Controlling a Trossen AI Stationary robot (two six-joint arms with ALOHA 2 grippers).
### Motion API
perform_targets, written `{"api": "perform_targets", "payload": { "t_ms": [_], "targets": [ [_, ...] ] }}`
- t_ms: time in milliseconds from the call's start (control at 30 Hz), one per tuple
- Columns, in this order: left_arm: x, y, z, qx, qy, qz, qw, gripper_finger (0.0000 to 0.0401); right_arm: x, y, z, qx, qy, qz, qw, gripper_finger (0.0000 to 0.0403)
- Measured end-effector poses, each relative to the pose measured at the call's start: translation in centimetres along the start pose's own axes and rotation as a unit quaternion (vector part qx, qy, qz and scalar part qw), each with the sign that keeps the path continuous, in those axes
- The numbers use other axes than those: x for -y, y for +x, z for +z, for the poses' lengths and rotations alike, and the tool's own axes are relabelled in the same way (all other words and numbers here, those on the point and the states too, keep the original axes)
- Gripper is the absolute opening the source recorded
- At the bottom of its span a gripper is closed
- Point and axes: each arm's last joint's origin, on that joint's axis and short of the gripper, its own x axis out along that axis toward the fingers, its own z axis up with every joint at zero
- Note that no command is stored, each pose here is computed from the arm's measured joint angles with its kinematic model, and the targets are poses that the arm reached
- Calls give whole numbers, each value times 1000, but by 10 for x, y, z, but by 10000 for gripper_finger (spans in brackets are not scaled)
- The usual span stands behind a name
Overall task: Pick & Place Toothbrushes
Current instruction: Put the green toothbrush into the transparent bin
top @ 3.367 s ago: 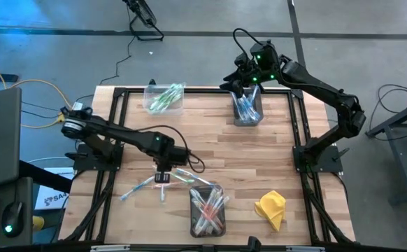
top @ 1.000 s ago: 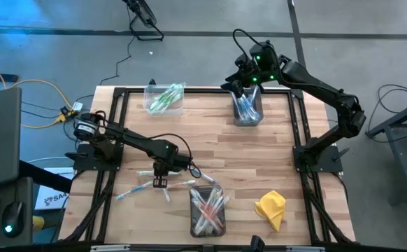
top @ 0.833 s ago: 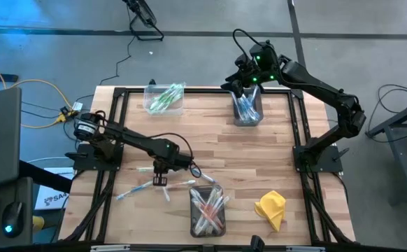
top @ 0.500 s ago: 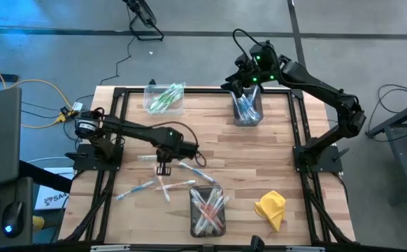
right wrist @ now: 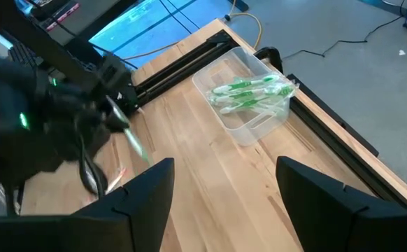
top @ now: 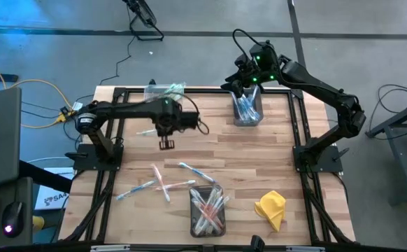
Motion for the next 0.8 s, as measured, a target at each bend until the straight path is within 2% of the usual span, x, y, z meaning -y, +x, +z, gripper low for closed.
{"api": "perform_targets", "payload": {
  "t_ms": [300, 533, 800],
  "targets": [
    [-43, -14, -8, 31, -100, 15, 994, 1, 0, 0, 0, 1, -4, -2, 1000, 243],
    [-74, -18, -4, 90, -168, 22, 981, 1, 0, 0, 0, 0, -4, -2, 1000, 243],
    [-103, -12, -1, 125, -209, 29, 970, 1, 0, 0, 0, 1, -4, -2, 1000, 243]
  ]
}}
